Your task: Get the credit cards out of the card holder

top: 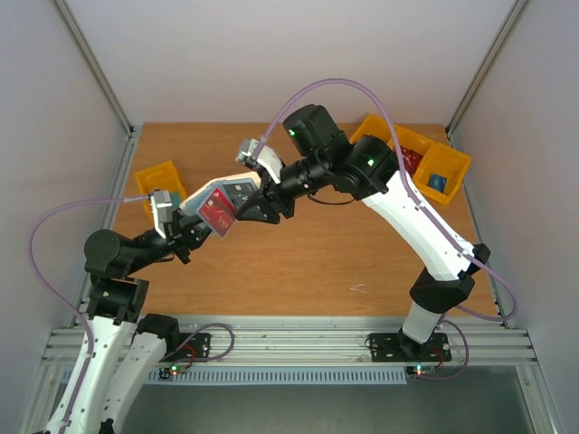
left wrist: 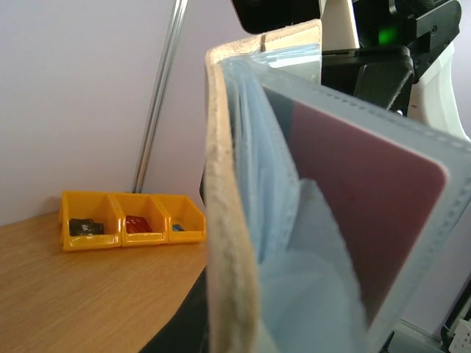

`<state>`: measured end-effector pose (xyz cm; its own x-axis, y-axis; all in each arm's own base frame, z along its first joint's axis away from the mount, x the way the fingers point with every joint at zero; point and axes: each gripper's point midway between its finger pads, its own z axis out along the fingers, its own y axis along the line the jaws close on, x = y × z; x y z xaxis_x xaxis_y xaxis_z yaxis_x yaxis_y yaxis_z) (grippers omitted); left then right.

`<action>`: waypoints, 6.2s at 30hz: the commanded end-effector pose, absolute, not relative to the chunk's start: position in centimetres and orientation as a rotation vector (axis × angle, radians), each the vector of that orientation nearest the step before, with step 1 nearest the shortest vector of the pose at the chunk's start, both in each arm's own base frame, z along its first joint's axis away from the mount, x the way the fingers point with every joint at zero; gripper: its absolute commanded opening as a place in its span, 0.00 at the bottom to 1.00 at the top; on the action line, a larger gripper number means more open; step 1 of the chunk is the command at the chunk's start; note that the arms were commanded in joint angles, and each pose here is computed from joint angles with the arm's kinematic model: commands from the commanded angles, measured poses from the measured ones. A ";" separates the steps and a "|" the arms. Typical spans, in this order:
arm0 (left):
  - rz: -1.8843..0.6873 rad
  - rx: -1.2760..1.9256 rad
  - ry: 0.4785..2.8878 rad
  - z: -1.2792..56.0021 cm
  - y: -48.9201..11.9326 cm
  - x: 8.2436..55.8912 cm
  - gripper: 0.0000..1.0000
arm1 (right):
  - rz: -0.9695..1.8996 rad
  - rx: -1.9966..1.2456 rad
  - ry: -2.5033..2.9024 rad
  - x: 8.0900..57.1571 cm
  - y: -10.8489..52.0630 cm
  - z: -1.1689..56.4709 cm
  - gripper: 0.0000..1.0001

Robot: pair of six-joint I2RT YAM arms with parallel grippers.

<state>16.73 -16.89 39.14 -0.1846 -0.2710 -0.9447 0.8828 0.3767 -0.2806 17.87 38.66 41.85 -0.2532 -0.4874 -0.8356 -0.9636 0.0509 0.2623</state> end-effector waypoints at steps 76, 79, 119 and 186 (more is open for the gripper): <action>-1.265 0.707 1.315 39.8 -17.3 14.8 0.00 | 1.349 -1.316 1.899 20.3 40.2 40.3 0.30; -1.259 0.695 1.314 39.8 -17.3 15.0 0.00 | 1.377 -1.348 1.893 19.8 40.7 39.9 0.30; -1.262 0.583 1.383 38.3 -16.8 16.6 0.00 | 1.386 -1.311 1.845 20.6 35.7 42.4 0.01; -0.910 0.112 1.705 29.4 -10.8 28.8 0.00 | 0.263 0.594 2.547 57.5 -9.9 16.5 0.32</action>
